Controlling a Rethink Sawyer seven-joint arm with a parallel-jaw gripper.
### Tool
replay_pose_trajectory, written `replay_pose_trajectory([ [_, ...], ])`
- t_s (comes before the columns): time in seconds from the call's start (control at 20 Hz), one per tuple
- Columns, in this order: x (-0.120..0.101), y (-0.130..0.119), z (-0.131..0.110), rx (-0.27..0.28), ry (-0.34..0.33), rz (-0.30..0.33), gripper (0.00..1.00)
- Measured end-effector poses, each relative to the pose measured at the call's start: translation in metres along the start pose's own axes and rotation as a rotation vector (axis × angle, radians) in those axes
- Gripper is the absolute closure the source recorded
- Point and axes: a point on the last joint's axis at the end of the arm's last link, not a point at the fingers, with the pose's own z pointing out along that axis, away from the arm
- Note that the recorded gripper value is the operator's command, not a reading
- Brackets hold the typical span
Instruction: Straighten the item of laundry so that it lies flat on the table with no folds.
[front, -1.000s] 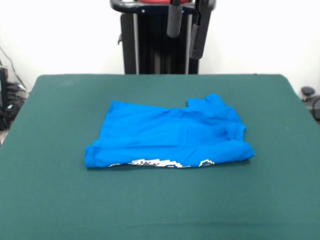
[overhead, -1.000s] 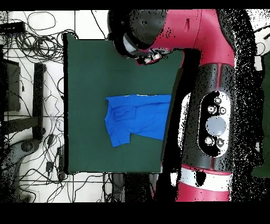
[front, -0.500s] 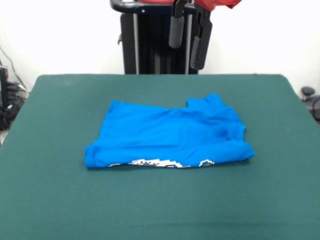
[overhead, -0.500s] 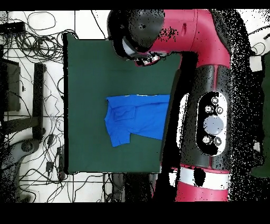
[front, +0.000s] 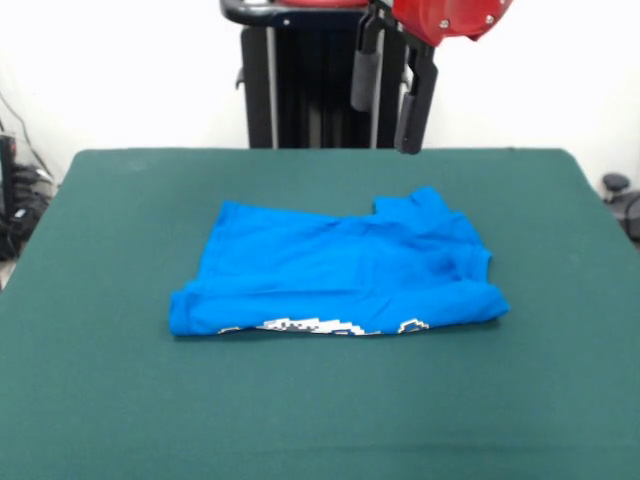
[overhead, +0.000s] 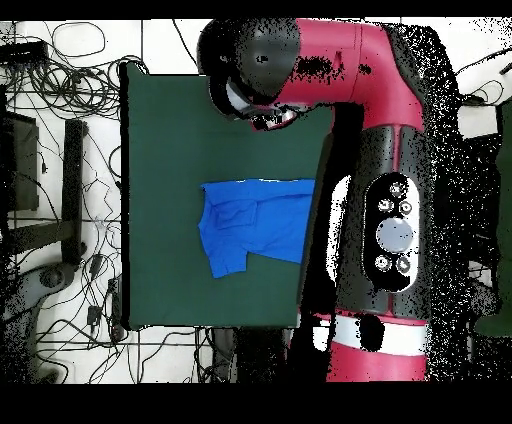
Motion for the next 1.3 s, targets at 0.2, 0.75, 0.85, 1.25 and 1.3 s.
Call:
replay_pose_trajectory([
  [0.2, 0.007, -0.003, 0.007, 0.017, 0.010, -0.008, 0.00],
  [0.75, 0.022, -0.010, 0.019, 0.032, 0.019, -0.026, 0.00],
  [0.85, 0.025, -0.011, 0.016, 0.032, 0.018, -0.029, 0.00],
  [1.25, 0.040, -0.012, -0.005, 0.017, 0.010, -0.044, 0.00],
  [1.3, 0.041, -0.012, -0.009, 0.014, 0.010, -0.044, 0.00],
])
